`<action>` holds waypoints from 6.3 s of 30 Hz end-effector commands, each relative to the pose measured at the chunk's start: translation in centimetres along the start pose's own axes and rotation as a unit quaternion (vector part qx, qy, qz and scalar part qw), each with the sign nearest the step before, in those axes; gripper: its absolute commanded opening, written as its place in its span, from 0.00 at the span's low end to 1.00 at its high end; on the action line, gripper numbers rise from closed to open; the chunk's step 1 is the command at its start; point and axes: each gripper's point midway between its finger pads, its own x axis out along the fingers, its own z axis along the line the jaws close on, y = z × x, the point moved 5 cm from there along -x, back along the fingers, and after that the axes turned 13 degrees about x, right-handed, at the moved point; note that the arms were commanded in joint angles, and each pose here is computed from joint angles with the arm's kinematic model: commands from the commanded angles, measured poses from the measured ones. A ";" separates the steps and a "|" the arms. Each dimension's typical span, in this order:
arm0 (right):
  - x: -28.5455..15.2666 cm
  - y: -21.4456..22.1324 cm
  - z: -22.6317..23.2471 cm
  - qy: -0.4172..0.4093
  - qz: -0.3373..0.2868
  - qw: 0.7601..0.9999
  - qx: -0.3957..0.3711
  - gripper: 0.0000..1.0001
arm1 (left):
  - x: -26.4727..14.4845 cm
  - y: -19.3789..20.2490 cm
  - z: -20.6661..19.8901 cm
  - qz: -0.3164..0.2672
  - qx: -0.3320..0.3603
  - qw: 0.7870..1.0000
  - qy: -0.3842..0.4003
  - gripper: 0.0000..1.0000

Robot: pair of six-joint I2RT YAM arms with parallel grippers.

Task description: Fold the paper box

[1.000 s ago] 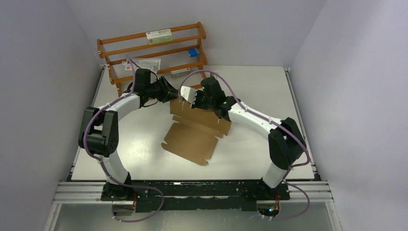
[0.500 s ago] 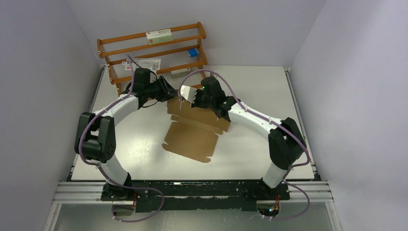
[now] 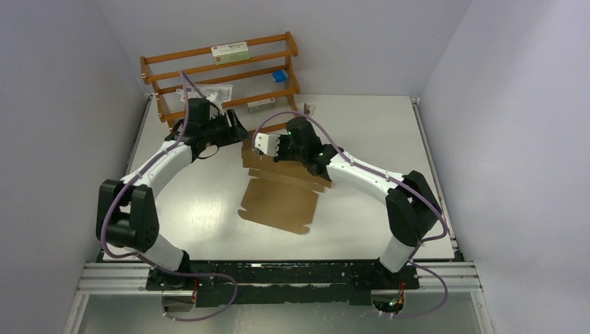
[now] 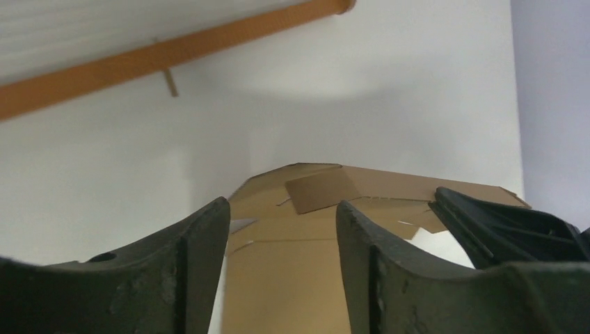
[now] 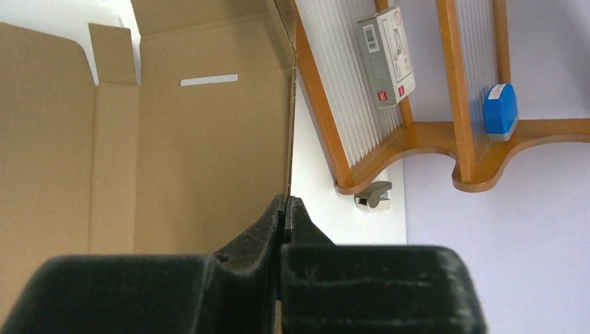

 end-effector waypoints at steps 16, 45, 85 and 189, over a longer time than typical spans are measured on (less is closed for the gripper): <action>-1.1 -1.5 -0.1 0.024 -0.011 0.998 -0.060 0.00 | -0.4 0.8 3.4 0.015 0.216 0.975 0.048 0.67; 0.0 -1.7 -1.4 0.095 -0.014 0.987 -0.129 0.00 | 0.2 -1.3 -1.2 -0.090 0.331 0.933 0.113 0.05; -1.1 0.5 3.2 0.166 -0.021 0.967 -0.195 0.00 | 0.3 7.7 -4.8 -0.213 0.215 0.952 -0.034 0.08; -8.0 2.6 2.9 0.094 0.082 0.986 -0.114 0.22 | 0.4 1.5 -0.9 -0.071 0.436 0.894 0.080 0.05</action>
